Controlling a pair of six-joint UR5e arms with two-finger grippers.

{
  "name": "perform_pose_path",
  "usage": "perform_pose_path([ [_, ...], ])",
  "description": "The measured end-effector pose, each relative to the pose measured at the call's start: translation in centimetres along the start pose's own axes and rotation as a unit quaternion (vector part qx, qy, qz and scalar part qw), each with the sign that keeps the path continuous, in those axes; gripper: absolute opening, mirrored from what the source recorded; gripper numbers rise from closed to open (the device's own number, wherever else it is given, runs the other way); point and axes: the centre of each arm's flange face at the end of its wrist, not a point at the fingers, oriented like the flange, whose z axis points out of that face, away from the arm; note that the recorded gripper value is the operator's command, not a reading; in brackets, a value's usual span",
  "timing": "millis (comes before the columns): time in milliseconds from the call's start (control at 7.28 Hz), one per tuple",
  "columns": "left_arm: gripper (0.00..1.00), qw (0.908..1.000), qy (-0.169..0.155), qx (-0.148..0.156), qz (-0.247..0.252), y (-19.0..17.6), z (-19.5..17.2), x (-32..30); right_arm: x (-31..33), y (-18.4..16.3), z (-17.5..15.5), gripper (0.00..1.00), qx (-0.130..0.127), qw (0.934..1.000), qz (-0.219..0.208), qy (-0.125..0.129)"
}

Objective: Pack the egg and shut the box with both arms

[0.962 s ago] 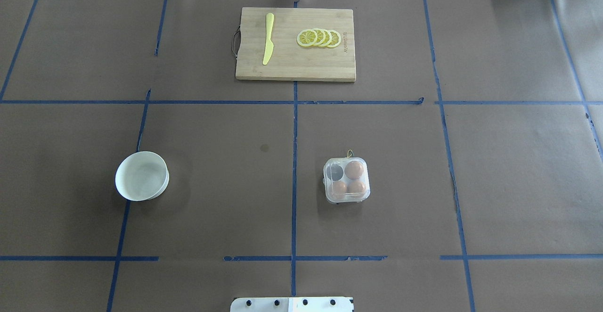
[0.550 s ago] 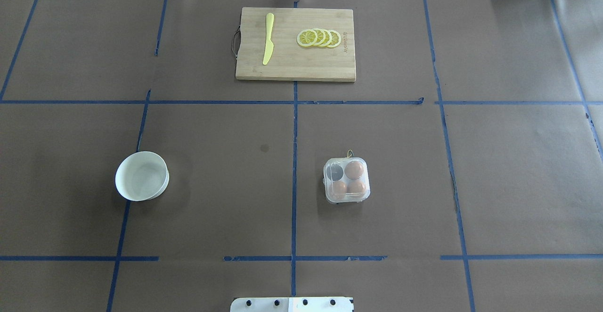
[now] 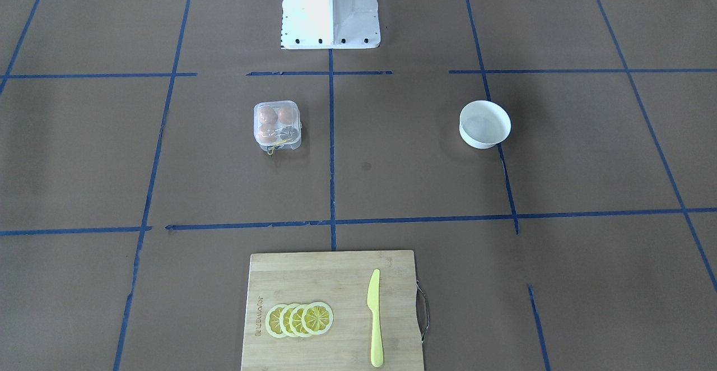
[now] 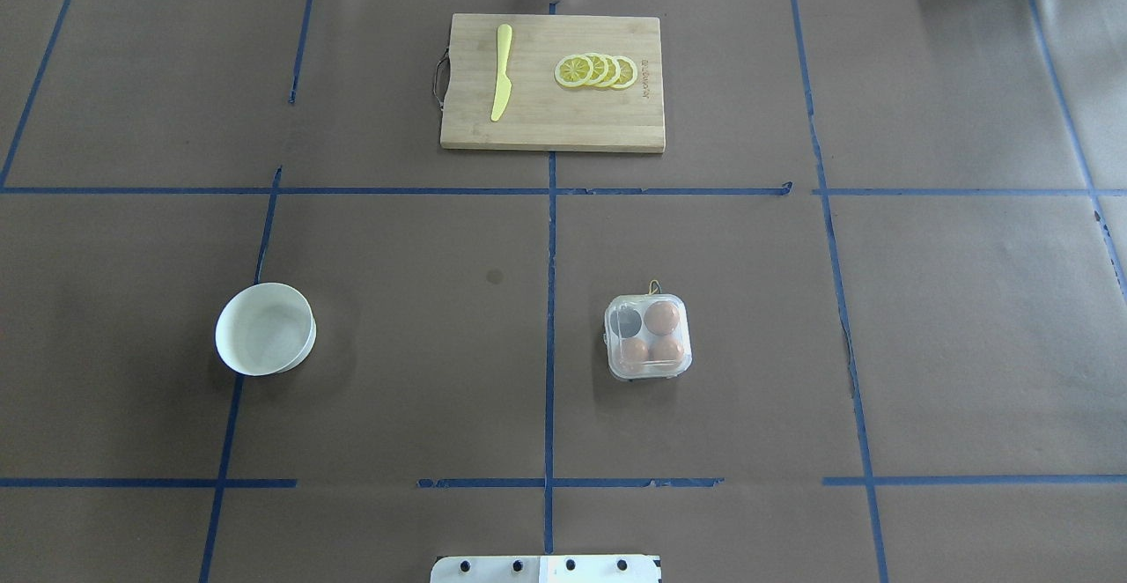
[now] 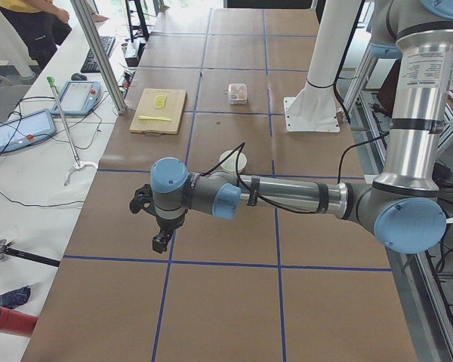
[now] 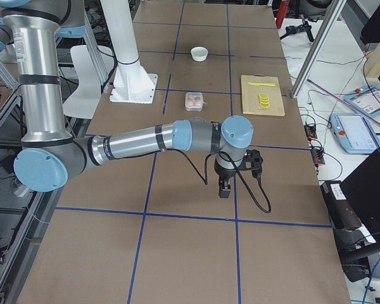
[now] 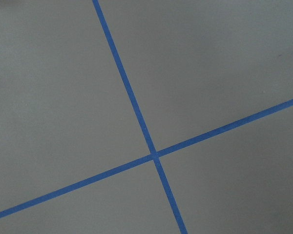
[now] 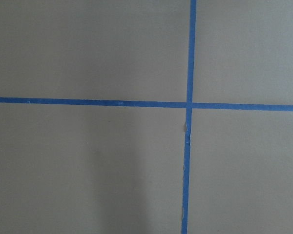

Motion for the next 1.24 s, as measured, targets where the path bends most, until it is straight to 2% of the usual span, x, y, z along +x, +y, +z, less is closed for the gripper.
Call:
perform_pose_path([
  [412, 1.0, 0.9999, 0.0, -0.006, -0.008, 0.6, 0.3, -0.3, -0.3, -0.4, 0.5, 1.0, -0.004, 0.9998, 0.001, -0.018],
  [962, 1.0, 0.9969, 0.012, -0.054, -0.055, 2.6, 1.1, -0.6, -1.4, -0.6, 0.5, 1.0, -0.004, 0.9997, -0.012, -0.021],
  [1237, 1.0, 0.9928, 0.018, -0.083, -0.084, 2.8, 0.1, 0.2, -1.7, -0.6, 0.7, 1.0, -0.006, 0.9997, -0.015, -0.02],
])
